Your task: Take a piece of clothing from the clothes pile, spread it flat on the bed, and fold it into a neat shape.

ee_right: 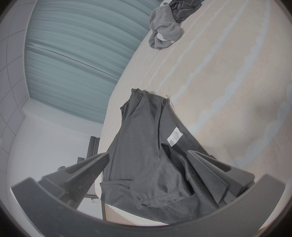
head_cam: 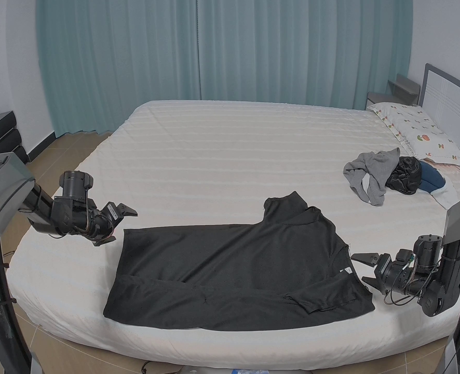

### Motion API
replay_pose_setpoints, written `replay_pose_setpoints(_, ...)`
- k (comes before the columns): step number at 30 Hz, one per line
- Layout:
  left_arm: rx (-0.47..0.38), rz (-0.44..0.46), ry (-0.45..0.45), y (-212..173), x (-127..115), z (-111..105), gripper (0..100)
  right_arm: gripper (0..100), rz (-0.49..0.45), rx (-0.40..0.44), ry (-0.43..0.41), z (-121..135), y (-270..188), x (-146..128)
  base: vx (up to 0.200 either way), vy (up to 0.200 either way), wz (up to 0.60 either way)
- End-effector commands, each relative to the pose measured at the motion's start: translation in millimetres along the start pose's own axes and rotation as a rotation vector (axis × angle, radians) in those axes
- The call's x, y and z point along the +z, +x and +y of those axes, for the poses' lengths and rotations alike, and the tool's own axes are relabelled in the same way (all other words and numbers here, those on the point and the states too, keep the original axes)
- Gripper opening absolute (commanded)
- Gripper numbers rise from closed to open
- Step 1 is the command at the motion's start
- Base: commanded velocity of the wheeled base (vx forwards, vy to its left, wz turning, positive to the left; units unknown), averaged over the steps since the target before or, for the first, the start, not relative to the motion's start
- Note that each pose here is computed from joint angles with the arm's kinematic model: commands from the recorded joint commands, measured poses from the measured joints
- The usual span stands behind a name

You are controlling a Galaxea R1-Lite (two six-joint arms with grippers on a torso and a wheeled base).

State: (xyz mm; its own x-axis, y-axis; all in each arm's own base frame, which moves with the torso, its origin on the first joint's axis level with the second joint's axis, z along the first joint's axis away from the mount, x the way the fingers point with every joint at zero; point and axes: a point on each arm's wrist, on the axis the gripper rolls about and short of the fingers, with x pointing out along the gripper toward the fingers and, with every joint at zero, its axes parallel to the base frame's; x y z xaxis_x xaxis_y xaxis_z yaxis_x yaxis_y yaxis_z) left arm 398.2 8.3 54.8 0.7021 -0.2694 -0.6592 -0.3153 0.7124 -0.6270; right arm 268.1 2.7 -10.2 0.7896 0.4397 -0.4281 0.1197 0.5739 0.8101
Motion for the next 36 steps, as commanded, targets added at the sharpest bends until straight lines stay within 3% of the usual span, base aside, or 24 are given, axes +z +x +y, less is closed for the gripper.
replay_pose_setpoints(1, -0.028, 0.039, 0.110, 50, 6, 8, 100, 100, 0.005, -0.004, 0.011, -2, -1, -1, 0.000, 0.000, 0.00)
replay_pose_setpoints(8, -0.070, 0.000, 0.142, 78, 27, 17, 100, 100, 0.030, -0.030, 0.053, -12, 5, -6, 0.000, 0.000, 0.00)
replay_pose_setpoints(16, -0.080, -0.053, 0.131, 83, 38, 32, 100, 100, 0.037, -0.029, 0.054, -12, 6, -7, 0.000, 0.000, 0.00)
replay_pose_setpoints(32, -0.064, -0.019, 0.131, 87, 26, 39, 100, 100, 0.040, -0.030, 0.053, -12, 6, -8, 0.000, 0.000, 0.00)
replay_pose_setpoints(33, -0.064, -0.018, 0.129, 87, 26, 39, 0, 100, 0.039, -0.029, 0.053, -12, 6, -8, 0.000, 0.000, 0.00)
replay_pose_setpoints(36, -0.065, -0.022, 0.129, 87, 26, 39, 0, 100, 0.036, -0.026, 0.049, -12, 7, -7, 0.000, 0.000, 0.00)
